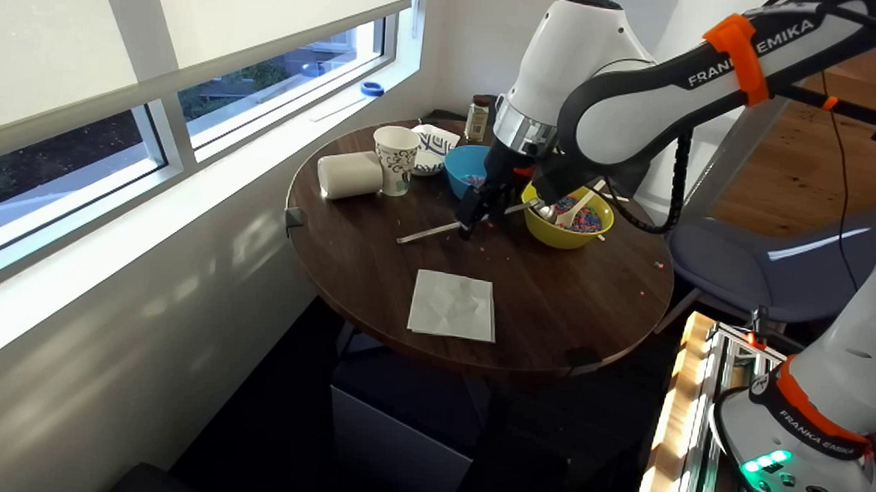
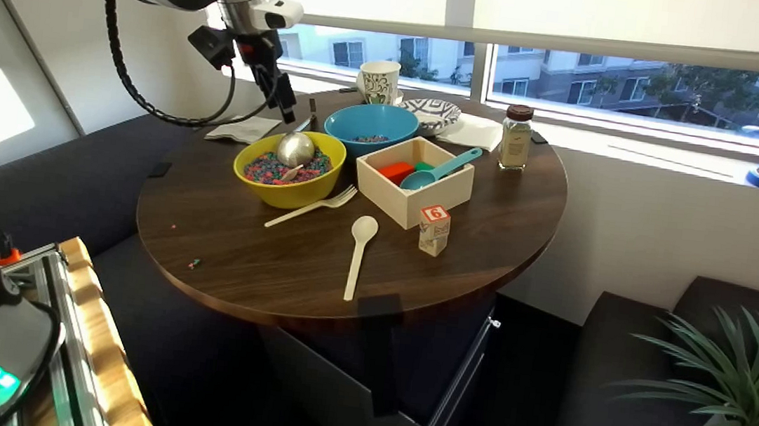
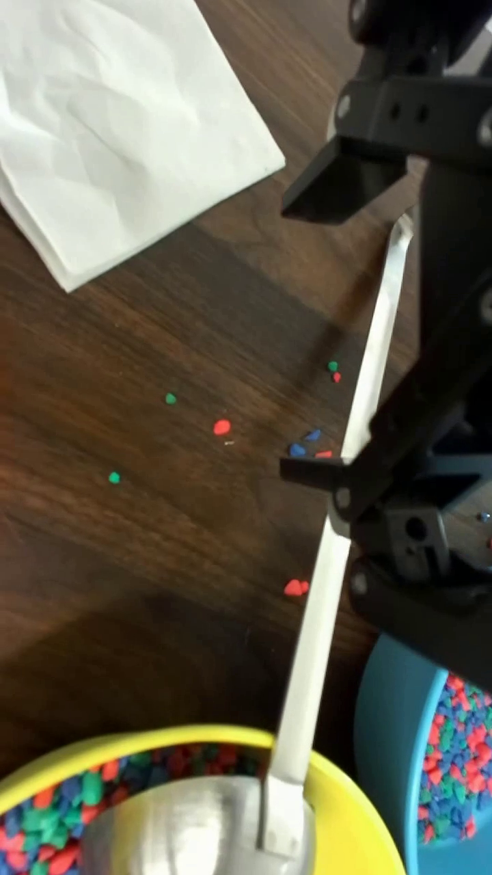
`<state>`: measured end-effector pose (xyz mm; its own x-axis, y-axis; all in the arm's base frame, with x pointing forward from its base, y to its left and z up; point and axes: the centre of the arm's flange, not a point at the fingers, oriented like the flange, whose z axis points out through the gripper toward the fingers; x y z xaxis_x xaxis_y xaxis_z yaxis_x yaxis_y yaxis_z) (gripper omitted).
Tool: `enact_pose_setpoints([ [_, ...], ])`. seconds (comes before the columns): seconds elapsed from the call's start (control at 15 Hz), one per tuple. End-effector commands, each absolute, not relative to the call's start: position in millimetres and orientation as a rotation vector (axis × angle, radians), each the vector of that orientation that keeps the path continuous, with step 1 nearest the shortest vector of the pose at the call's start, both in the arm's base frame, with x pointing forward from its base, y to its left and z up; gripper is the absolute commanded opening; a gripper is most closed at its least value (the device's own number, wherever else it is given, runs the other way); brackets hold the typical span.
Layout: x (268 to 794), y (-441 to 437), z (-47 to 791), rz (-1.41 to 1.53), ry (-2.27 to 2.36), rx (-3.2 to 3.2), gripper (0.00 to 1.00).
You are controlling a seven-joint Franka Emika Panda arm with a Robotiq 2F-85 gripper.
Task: Put the cereal crumbs in the yellow bowl
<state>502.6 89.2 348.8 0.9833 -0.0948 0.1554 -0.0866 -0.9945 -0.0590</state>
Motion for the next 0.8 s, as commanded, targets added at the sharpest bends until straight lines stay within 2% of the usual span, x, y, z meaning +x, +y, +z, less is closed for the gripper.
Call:
enact_pose_setpoints([
  [0.0,507.7,87.6,345.2,-0.148,0.174,-3.07,0.65],
  [0.13,507.4,86.2,341.5,-0.113,0.188,-3.078,0.47],
  [0.27,506.8,84.7,335.1,-0.09,0.214,-3.083,0.41],
  [0.4,507.3,81.6,329.9,-0.107,0.229,-3.084,0.36],
  [0.73,510.2,71.7,314.9,-0.088,0.312,-3.104,0.34],
])
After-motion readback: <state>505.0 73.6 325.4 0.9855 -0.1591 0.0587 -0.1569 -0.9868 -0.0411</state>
